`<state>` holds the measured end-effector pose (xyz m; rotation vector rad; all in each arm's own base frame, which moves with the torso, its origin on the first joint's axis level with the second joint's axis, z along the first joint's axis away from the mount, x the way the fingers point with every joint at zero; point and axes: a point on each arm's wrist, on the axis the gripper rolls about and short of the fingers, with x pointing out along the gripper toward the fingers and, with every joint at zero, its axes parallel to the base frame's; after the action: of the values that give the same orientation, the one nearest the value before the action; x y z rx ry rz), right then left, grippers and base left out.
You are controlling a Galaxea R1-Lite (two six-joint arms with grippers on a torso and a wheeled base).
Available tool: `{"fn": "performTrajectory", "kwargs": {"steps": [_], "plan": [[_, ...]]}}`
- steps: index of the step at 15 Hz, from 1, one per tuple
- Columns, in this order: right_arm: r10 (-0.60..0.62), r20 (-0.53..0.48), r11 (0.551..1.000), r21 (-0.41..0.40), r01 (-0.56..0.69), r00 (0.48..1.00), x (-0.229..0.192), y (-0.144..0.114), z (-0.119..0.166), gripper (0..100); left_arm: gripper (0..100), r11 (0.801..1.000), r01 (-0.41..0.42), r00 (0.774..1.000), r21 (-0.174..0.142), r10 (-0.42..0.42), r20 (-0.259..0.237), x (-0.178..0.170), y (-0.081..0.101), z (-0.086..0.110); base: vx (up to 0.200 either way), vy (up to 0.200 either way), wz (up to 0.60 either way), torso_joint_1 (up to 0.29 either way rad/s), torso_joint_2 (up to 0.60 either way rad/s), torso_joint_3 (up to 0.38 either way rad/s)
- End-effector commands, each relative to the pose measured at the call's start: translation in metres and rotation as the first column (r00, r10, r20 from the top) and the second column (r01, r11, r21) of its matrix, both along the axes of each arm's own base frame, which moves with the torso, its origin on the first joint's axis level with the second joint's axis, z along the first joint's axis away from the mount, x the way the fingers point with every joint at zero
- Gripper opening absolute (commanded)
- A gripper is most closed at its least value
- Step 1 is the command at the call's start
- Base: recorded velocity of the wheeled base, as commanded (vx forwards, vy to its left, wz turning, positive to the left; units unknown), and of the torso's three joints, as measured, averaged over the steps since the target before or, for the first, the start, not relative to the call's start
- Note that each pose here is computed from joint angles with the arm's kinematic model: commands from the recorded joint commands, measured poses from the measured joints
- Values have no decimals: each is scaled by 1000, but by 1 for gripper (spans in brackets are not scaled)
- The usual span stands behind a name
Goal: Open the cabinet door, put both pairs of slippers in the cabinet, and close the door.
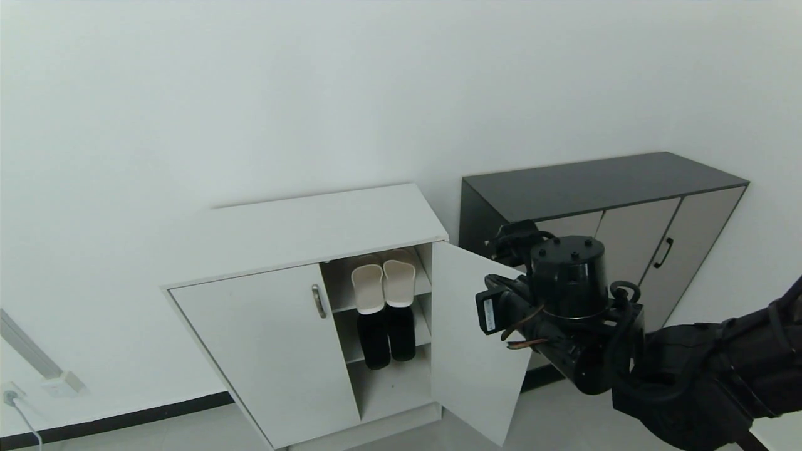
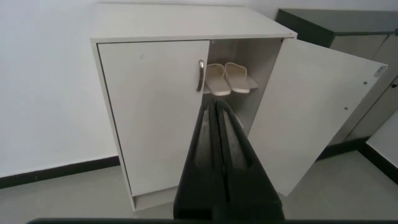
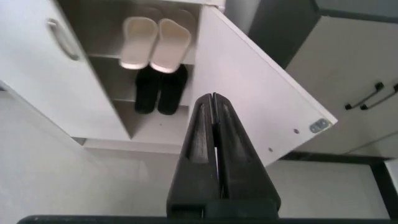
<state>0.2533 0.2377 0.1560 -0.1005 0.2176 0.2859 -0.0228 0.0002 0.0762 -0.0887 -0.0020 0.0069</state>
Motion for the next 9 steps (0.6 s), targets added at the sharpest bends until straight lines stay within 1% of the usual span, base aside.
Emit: {"fn": "performTrajectory", "kwargs": {"steps": [1,2,3,4,6,7,9], "plan": [[-26,4,1000,-6,26,1000,7,-7,0,0,0,1000,-1,1000,0,1,-2,0,0,0,0,0,0,0,0,0],[-80,10,997,8,80,997,25,-17,1,0,0,1000,-1,1000,0,1,0,0,0,0,0,0,0,0,0,0],[-106,22,994,20,105,994,37,-25,4,0,0,1000,-1,1000,1,1,-2,0,0,0,0,0,0,0,0,0],[-137,25,990,31,136,990,56,-41,10,0,0,1000,-1,1000,1,1,0,0,0,0,0,0,0,0,0,0],[-190,-11,981,26,190,982,88,-63,15,0,0,1000,1,1000,1,-1,0,0,0,0,0,0,0,0,0,0],[-198,-42,979,33,199,979,103,-72,16,0,0,1000,1,1000,1,-1,0,0,0,0,0,0,0,0,0,0],[-194,-99,976,76,202,976,121,-79,16,0,0,1000,-1,1000,0,1,-2,0,0,0,0,0,0,0,0,0]]}}
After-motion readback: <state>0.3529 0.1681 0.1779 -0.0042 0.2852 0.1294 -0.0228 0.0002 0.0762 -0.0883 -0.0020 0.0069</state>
